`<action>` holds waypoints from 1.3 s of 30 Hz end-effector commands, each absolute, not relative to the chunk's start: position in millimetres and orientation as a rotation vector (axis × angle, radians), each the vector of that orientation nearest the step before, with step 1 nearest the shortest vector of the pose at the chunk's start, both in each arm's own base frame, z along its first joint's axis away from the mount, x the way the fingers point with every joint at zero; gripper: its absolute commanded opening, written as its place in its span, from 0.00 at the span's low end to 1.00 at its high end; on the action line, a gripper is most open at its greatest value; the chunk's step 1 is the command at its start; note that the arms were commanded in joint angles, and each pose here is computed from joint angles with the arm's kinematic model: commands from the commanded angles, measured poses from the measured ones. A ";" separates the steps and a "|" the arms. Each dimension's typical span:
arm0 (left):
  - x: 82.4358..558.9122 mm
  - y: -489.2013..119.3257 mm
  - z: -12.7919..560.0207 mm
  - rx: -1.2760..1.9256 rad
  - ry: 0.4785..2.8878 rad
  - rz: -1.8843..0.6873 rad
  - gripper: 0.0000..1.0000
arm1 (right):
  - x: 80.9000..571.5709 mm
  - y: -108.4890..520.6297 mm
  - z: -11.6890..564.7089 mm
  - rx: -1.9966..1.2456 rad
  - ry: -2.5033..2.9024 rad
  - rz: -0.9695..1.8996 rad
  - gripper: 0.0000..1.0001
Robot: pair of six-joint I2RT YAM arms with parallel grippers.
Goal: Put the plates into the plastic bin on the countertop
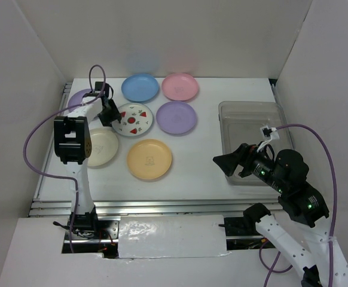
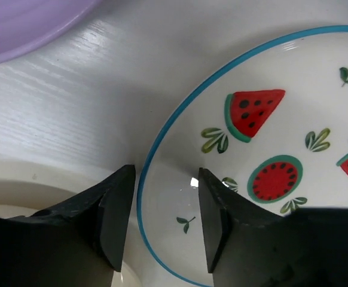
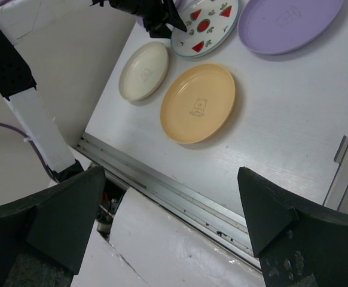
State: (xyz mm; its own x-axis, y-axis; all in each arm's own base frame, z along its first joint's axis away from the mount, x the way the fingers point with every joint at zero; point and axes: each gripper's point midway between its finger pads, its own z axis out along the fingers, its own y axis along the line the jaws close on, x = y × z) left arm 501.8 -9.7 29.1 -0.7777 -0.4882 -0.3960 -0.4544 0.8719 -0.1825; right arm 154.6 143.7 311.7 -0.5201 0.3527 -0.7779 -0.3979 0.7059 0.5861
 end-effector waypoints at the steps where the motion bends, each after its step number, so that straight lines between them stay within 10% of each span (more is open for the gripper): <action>1: 497.5 -7.3 20.4 -0.688 2.620 -0.090 0.57 | 157.1 146.6 322.6 -0.060 1.848 0.944 1.00; 8: 488.4 2.7 31.7 -0.737 2.586 -0.018 0.00 | 153.3 144.3 325.1 -0.057 1.840 0.945 1.00; 39: 404.3 -88.2 294.3 -0.365 2.110 -0.750 0.00 | 278.9 217.9 305.8 -0.081 1.870 1.158 1.00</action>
